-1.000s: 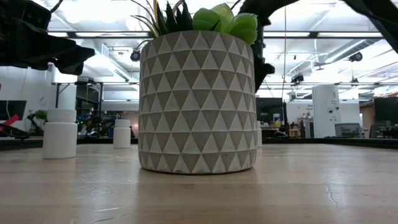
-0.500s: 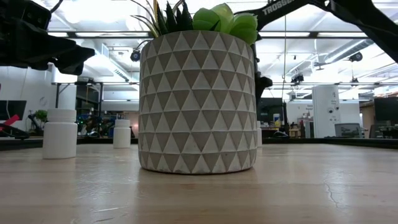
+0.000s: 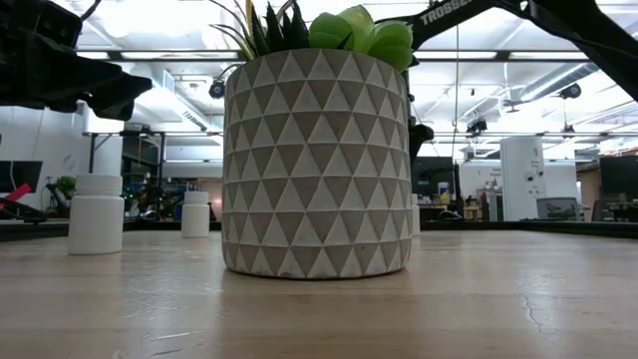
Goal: Pick and place pill bottles into a basket
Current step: Put the white pill bottle into the transparent bin
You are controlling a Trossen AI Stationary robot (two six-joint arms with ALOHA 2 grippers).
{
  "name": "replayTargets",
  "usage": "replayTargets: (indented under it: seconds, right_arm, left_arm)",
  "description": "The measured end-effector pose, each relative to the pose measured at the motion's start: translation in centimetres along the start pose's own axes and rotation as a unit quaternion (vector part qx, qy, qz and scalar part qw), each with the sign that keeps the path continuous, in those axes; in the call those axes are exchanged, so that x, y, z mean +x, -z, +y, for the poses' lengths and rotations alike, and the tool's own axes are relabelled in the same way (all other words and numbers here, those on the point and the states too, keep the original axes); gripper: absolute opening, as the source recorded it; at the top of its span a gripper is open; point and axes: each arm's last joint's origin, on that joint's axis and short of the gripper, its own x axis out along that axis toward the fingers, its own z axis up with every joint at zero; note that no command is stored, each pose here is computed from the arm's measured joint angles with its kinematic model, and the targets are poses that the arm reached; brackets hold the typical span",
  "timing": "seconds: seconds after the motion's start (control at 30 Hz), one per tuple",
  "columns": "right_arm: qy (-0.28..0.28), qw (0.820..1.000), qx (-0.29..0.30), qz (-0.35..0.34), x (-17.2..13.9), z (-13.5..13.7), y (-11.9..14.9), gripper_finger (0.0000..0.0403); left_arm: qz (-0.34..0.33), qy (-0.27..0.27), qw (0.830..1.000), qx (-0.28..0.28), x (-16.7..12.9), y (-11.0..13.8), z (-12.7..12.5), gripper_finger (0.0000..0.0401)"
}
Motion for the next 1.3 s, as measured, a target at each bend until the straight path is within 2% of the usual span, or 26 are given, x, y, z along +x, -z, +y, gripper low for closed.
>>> replayTargets:
  seconds: [0.17,0.33,0.7,1.07,1.3]
  right_arm:
    - [-0.001,1.000,0.003,0.004,0.0,0.3,0.1,0.0265]
    - [-0.002,1.000,-0.014,0.002,0.0,1.1,0.3,0.0278]
    - [0.004,1.000,-0.025,0.000,0.5,1.6,0.4,0.0267]
    - [0.014,0.999,-0.025,0.042,4.8,1.3,1.5,0.0272]
    - [0.015,0.999,-0.024,0.047,6.1,1.2,1.8,0.0264]
  left_arm:
    - [0.000,0.000,1.000,0.000,0.0,0.0,0.0,0.0203]
    - [0.000,0.000,1.000,0.000,0.0,0.0,0.0,0.0203]
    - [0.000,0.000,1.000,0.000,0.0,0.0,0.0,0.0203]
    - [0.000,0.000,1.000,0.000,0.0,0.0,0.0,0.0203]
    - [0.000,0.000,1.000,0.000,0.0,0.0,0.0,0.0203]
